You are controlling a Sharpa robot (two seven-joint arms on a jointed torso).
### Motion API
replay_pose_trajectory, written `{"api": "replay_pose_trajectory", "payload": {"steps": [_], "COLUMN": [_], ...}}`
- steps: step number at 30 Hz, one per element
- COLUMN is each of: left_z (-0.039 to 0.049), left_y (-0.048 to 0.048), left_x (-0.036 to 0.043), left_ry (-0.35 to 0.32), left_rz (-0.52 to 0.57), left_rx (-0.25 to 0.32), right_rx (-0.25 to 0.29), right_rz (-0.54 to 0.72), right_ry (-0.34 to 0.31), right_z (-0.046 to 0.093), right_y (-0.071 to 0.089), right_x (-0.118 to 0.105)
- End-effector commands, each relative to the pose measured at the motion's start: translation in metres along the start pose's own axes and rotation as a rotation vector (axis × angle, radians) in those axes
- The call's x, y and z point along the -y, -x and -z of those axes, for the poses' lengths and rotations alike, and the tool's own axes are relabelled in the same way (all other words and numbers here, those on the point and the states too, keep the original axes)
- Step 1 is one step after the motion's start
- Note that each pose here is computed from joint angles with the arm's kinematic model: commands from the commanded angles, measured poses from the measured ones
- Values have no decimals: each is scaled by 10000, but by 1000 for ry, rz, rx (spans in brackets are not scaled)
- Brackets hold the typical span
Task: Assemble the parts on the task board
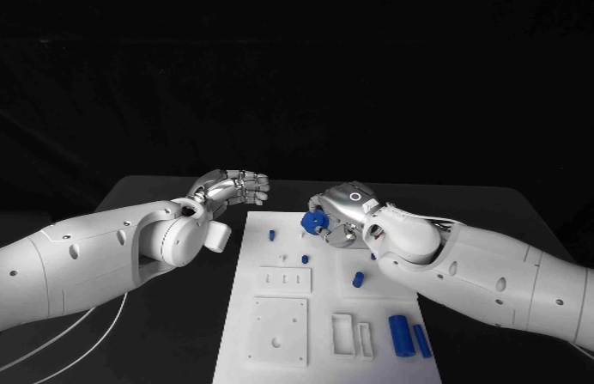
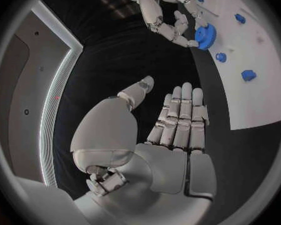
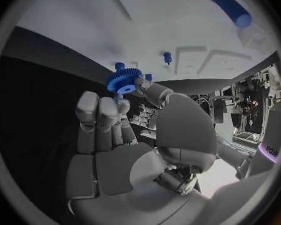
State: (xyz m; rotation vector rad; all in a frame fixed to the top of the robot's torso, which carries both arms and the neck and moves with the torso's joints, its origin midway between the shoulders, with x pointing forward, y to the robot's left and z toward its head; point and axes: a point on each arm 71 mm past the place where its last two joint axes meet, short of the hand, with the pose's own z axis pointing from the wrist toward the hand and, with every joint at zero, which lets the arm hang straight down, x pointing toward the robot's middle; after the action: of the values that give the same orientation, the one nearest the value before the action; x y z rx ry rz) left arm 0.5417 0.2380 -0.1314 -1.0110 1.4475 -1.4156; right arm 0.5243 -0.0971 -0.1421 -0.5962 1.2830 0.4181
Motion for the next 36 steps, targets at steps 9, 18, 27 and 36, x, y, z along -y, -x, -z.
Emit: {"api": "replay_pose_trajectory", "payload": {"steps": [9, 18, 27, 36], "left_z": [-6, -9, -12, -15], "left_y": [-37, -40, -54, -60], "left_x": [14, 14, 15, 16], "left_ry": [-10, -10, -10, -10], "left_rz": [0, 0, 1, 1], "left_rx": [-14, -14, -17, -18], "right_rx": [10, -8, -27, -32], "right_rz": [46, 52, 61, 64], "right_ry": [30, 47, 47, 51], "right_z": [-114, -145, -168, -191], "right_y": [-43, -136, -212, -241], "right_x": [-165, -244, -261, -283]}}
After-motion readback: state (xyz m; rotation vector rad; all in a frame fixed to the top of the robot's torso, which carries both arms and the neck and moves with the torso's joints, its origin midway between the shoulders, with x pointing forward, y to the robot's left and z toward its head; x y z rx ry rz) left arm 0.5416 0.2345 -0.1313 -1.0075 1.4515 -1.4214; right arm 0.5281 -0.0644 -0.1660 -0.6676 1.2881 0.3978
